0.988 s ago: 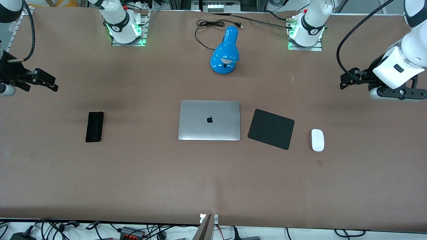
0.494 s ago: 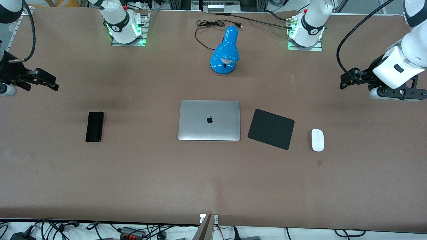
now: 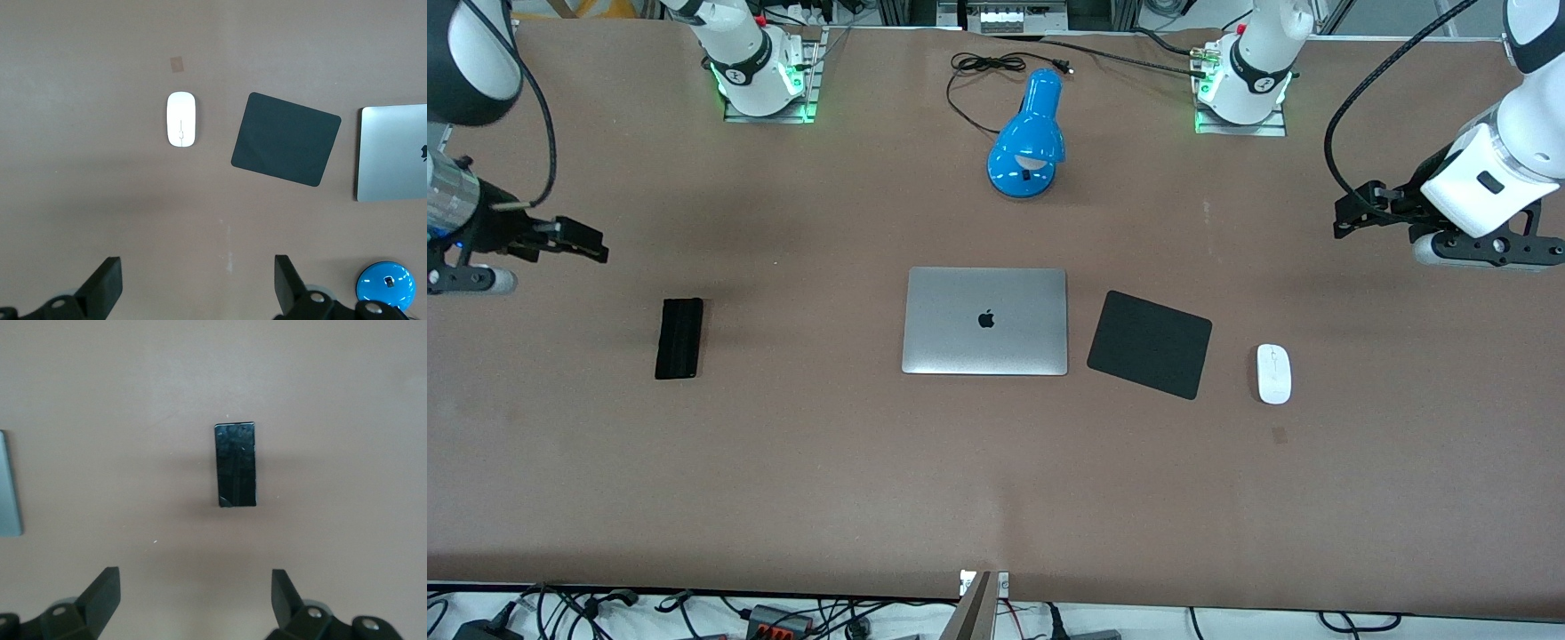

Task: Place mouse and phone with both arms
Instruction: 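Lower the right gripper to the black phone while the left gripper reaches the mouse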

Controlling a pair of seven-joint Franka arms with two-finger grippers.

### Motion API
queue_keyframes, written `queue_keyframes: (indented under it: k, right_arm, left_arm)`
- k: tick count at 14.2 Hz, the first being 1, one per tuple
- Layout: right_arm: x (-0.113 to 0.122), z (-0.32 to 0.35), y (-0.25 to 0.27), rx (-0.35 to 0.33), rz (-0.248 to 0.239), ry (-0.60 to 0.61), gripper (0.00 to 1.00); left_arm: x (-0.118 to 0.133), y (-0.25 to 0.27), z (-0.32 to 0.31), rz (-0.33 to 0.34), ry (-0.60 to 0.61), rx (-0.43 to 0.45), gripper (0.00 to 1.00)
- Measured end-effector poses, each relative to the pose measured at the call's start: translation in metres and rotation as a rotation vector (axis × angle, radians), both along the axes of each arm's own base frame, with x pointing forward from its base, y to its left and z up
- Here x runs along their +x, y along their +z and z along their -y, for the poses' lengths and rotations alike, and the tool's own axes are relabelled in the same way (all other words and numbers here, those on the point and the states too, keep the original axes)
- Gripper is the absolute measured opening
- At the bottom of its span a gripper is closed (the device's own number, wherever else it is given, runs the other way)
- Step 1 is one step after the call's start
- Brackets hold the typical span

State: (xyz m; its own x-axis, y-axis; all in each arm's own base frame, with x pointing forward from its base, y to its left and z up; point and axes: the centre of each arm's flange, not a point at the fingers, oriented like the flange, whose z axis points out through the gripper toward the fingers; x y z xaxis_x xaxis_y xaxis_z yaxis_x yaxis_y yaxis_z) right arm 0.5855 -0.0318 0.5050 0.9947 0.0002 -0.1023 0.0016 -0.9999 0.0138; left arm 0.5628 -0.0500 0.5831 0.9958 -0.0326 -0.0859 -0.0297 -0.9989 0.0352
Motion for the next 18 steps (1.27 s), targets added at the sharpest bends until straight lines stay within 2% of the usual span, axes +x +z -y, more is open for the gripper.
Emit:
queue_keyframes:
  k: [2,5,9,11,14,18]
  right_arm:
    - [0.011,0.002,-0.027,-0.024,-0.025,0.009,1.00]
    - [0.025,-0.002,-0.060,-0.039,-0.030,0.026,1.00]
    - [0.040,0.001,-0.133,-0.039,-0.064,0.028,1.00]
    - [0.042,0.008,-0.180,-0.038,-0.102,0.020,1.00]
    - [0.039,0.031,-0.236,-0.036,-0.134,-0.012,1.00]
    - [0.024,0.049,-0.274,-0.030,-0.139,-0.034,1.00]
  left_arm:
    - [0.004,-0.004,-0.006,-0.004,0.011,0.000,1.00]
    - [0.019,-0.026,-0.007,-0.036,0.014,0.002,1.00]
    - [0.045,-0.097,-0.004,-0.145,0.011,0.008,1.00]
    - [0.059,-0.137,0.000,-0.177,0.008,0.009,1.00]
    - [0.074,-0.193,0.000,-0.228,0.011,0.012,1.00]
    - [0.080,-0.281,-0.003,-0.344,0.017,0.019,1.00]
